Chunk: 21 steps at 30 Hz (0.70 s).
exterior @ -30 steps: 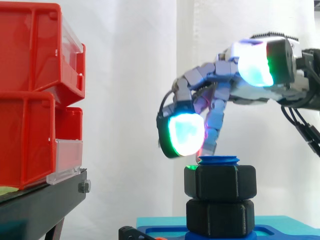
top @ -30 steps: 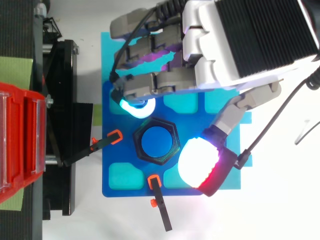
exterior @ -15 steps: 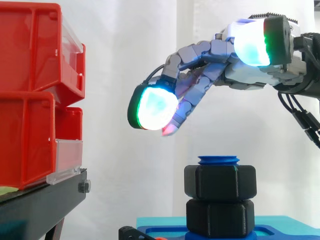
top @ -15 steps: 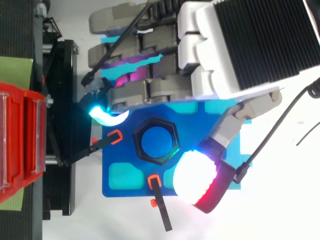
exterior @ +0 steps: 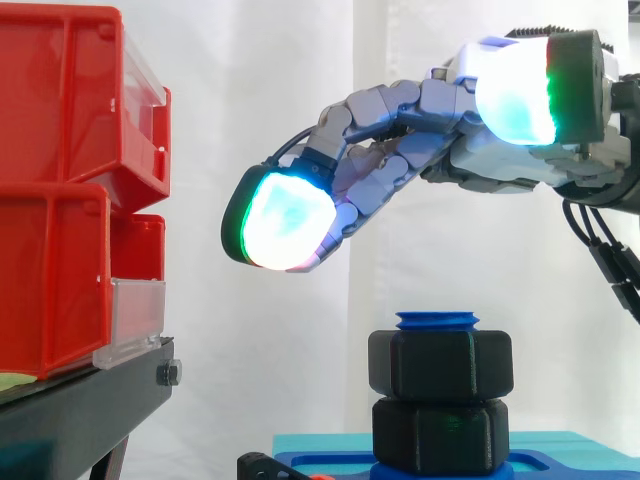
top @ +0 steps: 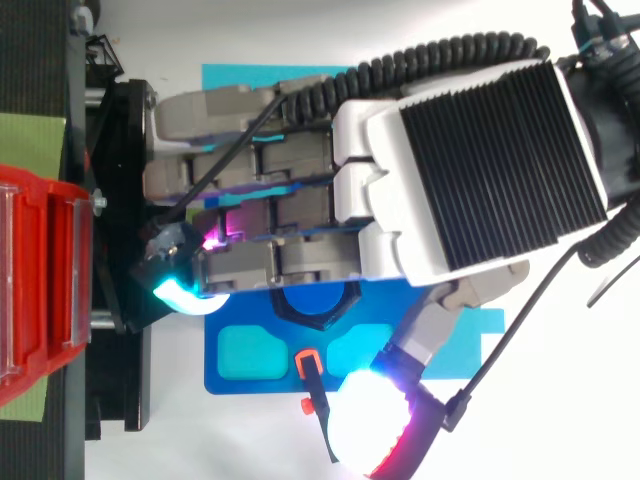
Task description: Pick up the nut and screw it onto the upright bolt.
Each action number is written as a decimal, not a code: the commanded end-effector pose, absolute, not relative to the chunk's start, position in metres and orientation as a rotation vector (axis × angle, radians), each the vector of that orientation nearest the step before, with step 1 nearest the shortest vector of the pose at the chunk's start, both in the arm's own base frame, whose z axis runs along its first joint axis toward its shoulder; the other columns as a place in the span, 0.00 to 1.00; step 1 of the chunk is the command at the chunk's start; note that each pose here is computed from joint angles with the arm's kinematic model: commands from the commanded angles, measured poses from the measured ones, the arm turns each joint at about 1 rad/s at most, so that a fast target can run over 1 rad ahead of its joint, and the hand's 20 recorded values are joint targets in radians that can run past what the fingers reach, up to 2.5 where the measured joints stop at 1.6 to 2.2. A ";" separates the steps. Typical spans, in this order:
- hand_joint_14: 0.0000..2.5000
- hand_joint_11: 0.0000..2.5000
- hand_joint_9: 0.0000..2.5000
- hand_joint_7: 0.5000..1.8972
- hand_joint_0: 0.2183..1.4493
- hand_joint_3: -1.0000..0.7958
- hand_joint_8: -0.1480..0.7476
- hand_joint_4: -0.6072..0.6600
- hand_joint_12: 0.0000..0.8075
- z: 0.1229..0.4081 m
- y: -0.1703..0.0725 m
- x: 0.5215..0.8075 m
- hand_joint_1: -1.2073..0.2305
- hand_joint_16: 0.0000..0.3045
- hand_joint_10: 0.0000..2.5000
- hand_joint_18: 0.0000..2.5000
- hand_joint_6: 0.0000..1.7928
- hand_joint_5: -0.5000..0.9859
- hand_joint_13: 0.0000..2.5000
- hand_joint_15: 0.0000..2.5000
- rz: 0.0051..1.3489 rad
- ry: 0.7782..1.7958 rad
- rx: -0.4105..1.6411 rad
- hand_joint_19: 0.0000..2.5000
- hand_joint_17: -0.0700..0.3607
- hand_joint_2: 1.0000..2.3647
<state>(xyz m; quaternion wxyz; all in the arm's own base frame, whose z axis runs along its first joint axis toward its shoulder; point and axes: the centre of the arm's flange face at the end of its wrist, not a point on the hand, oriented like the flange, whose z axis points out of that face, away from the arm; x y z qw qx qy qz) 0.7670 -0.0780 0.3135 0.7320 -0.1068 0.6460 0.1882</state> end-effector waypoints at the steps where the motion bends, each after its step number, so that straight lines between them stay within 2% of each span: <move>1: 0.00 0.00 0.30 0.13 0.16 0.28 0.47 0.62 0.48 0.311 -0.069 0.767 0.75 0.19 0.00 0.05 0.28 0.24 0.14 0.00 0.417 1.422 -0.239 0.00 0.46 0.00; 21: 0.00 0.00 0.30 0.15 0.17 0.28 0.47 0.63 0.48 0.290 -0.065 0.760 0.74 0.18 0.00 0.04 0.28 0.25 0.14 0.00 0.425 1.481 -0.226 0.00 0.46 0.00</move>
